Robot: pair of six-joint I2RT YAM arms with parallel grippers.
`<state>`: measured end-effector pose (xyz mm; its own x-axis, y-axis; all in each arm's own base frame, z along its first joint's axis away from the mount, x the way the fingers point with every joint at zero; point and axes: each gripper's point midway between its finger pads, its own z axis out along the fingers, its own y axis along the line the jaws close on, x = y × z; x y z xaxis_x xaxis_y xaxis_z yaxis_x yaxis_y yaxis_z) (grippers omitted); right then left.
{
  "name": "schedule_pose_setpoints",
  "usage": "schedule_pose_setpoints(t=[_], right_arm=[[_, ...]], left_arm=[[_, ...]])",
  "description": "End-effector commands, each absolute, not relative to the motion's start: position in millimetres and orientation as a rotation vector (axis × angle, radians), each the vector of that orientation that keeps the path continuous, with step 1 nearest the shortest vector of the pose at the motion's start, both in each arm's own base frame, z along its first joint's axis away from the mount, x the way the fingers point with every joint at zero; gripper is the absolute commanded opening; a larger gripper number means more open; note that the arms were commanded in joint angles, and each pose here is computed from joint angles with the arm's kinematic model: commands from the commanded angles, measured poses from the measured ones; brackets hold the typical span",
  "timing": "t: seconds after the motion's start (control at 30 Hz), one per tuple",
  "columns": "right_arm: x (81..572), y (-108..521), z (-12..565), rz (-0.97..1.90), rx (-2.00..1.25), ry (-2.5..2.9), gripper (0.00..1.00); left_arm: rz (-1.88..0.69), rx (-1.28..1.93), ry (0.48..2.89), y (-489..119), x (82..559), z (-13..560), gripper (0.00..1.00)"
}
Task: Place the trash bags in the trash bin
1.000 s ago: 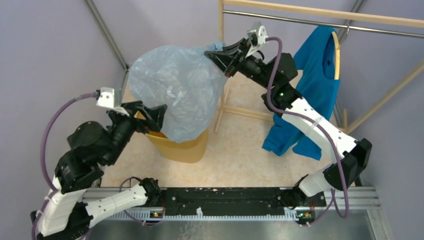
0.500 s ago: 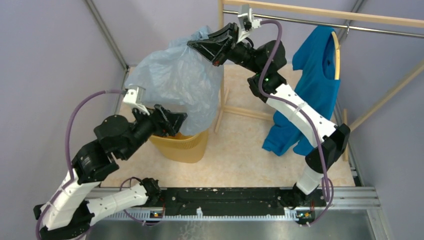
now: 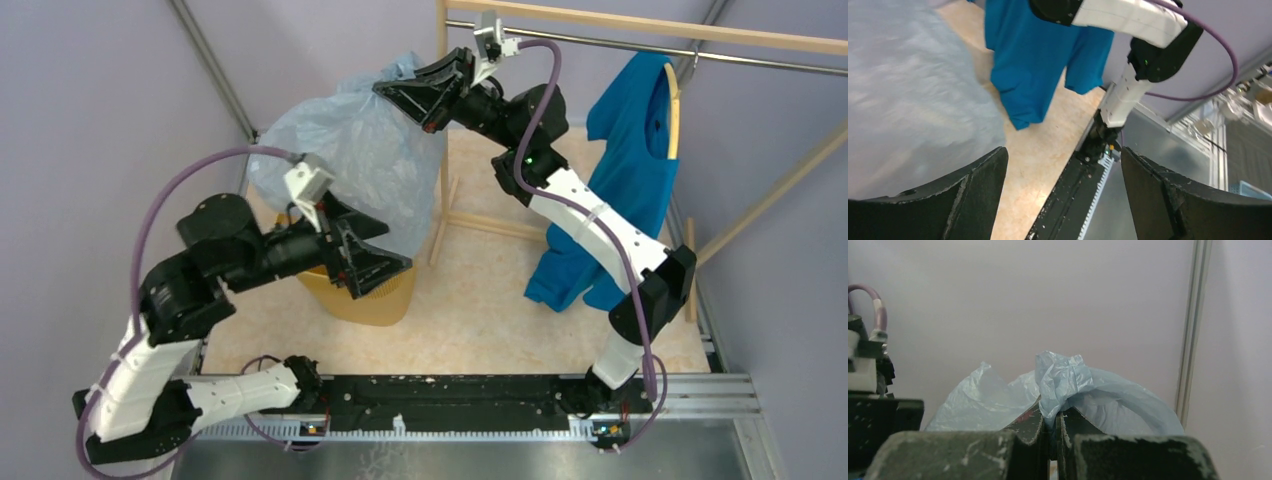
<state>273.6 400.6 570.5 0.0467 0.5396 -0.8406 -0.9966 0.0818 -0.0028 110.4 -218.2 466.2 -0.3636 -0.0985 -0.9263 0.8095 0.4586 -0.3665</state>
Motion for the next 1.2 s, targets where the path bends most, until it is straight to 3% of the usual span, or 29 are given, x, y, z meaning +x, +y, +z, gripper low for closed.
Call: schedule_pose_setpoints(t=[0.0, 0.1, 0.2, 0.43, 0.57, 0.73, 0.93, 1.17], right_arm=[[272, 407, 577, 1.344, -0.721, 0.777, 0.00], [267, 409, 578, 1.335, -0.727, 0.780, 0.00], [261, 413, 577, 1.308, -0.739, 0.794, 0.00], [257, 421, 571, 1.295, -0.752, 0.811, 0.00], [258, 426, 564, 1.308, -0.756, 0.829, 0.00], [254, 429, 551, 1.345, -0.783, 0.858, 0.00], [243, 421, 517, 1.321, -0.847, 0.932, 0.00], [234, 402, 498, 1.295, -0.889, 0.988, 0.00]], left_arm=[[-1.181, 0.845, 1.651, -269, 112, 449, 0.84], [-0.923, 0.688, 1.785, -266, 164, 422, 0.66], [-0.565, 0.381, 1.946, -227, 215, 389, 0.38], [-0.381, 0.166, 2.016, -193, 228, 325, 0.36], [-0.346, 0.119, 2.072, -183, 223, 300, 0.40], [-0.632, 0.330, 1.971, -213, 196, 352, 0.72], [-0.896, 0.635, 1.715, -226, 147, 428, 0.98], [-0.607, 0.356, 1.682, -181, 192, 484, 0.99]])
